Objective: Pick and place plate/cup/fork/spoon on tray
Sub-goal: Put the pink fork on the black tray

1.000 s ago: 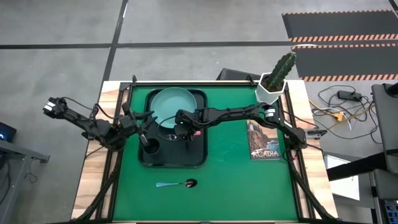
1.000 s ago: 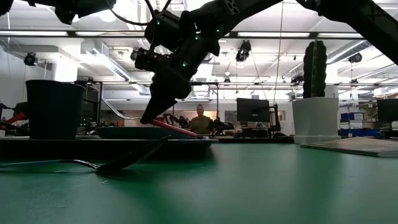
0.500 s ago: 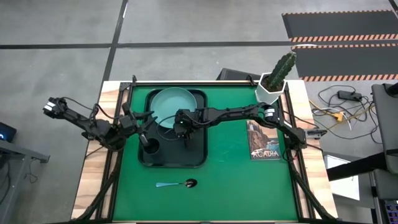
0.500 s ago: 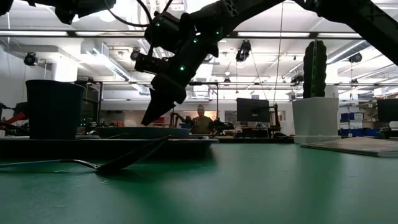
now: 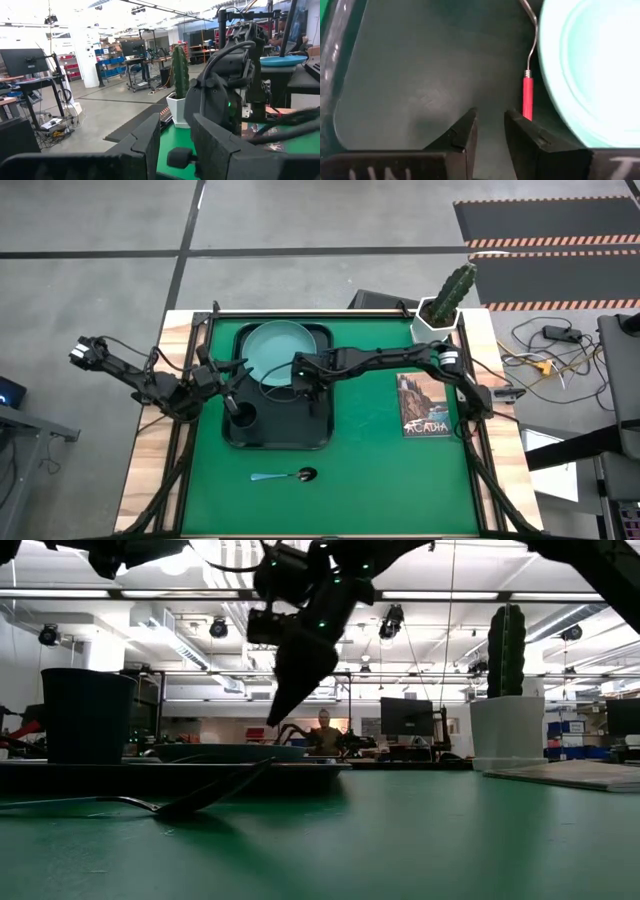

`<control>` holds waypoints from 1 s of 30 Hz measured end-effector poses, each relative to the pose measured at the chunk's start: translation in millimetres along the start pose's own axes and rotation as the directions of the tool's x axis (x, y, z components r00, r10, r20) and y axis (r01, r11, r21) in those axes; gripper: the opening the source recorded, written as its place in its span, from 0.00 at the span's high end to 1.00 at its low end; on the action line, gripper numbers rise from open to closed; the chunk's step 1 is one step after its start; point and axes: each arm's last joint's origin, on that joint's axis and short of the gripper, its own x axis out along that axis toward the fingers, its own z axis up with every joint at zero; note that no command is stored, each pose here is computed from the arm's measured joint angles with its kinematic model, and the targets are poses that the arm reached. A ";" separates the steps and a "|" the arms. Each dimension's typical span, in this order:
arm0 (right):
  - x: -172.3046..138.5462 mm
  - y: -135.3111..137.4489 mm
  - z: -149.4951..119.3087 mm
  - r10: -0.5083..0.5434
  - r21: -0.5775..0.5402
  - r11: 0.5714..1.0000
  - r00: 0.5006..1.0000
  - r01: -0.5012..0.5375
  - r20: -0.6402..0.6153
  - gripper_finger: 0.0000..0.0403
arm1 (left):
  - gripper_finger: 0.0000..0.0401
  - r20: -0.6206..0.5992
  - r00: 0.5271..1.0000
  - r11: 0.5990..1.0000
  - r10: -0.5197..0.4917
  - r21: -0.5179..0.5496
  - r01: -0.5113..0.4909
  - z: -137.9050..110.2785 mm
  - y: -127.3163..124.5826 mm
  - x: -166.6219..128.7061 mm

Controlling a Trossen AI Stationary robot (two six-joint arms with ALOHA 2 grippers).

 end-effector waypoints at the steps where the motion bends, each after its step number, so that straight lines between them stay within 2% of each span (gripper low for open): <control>1: -1.3 0.8 -2.4 -0.003 0.008 1.000 1.000 0.003 0.008 0.79 | 0.76 -0.001 1.000 1.000 -0.001 0.001 0.001 -0.2 -0.2 0.1; 6: 12.3 -1.7 -19.3 -0.033 0.045 0.999 0.997 0.030 0.072 0.81 | 0.76 -0.007 1.000 1.000 -0.002 0.010 0.003 -1.3 -2.0 1.1; 11: 31.9 -9.4 -37.2 -0.101 0.082 0.992 0.986 0.091 0.129 0.77 | 0.76 -0.008 1.000 1.000 -0.002 0.012 0.003 -1.7 -3.0 1.7; 15: 34.1 -14.4 -43.6 -0.136 0.118 0.985 0.985 0.124 0.104 0.74 | 0.76 -0.007 1.000 1.000 -0.003 0.011 0.003 -1.6 -2.9 1.7; 23: 34.5 -17.6 -46.5 -0.184 0.118 0.978 0.980 0.174 0.075 0.74 | 0.76 -0.007 1.000 1.000 -0.003 0.012 0.003 -1.7 -3.0 1.7; 30: 45.8 -20.4 -56.4 -0.168 0.118 0.980 0.985 0.163 0.039 0.74 | 0.76 -0.007 1.000 1.000 -0.002 0.013 0.002 -1.6 -2.9 1.6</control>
